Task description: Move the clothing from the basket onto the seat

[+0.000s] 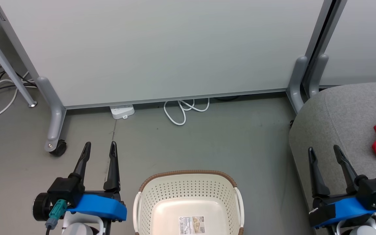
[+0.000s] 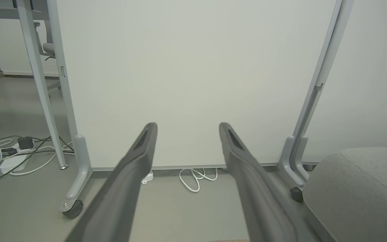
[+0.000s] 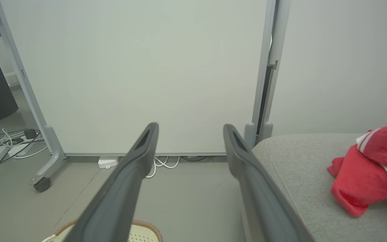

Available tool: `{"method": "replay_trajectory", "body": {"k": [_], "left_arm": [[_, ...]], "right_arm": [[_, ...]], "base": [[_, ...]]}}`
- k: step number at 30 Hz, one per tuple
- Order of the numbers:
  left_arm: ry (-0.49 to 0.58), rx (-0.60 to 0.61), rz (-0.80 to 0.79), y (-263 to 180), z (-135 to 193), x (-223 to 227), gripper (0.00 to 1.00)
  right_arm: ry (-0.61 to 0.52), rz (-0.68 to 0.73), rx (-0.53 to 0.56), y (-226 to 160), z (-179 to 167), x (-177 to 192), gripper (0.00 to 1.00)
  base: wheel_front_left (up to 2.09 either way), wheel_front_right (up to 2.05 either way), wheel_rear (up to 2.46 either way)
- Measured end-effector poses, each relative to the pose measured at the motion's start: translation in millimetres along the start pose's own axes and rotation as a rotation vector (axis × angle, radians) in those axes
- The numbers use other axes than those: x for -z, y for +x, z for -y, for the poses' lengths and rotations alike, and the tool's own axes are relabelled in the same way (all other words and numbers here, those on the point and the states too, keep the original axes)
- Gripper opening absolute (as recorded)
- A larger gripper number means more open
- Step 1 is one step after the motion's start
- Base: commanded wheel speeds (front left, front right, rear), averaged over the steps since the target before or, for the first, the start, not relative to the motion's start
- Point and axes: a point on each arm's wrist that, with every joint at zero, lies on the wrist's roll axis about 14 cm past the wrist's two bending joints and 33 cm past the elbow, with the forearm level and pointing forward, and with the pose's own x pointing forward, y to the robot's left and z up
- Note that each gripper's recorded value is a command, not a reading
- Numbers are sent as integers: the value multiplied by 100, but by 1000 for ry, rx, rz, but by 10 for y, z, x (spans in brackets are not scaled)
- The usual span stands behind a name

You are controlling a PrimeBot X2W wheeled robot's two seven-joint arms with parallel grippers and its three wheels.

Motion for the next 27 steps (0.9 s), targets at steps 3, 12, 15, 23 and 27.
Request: {"method": "replay_trajectory", "body": {"k": [3, 12, 15, 23, 27], "left_arm": [[16, -11, -8, -10, -18, 22, 0], [-79, -61, -111, -160, -113, 308, 0], [-134, -84, -113, -160, -157, 308, 0], [-274, -119, -115, -153, -204, 302, 0], [-339, -137, -114, -152, -234, 299, 0]], "right_arm": [[1, -2, -1, 1, -8, 6, 0], [101, -81, 39, -72, 49, 221, 0], [160, -86, 56, -76, 71, 229, 0], [309, -87, 93, -82, 113, 230, 0], [380, -90, 109, -86, 129, 236, 0]], "base": [[0, 0, 0], [0, 0, 0], [0, 0, 0], [0, 0, 0], [0, 0, 0]]}}
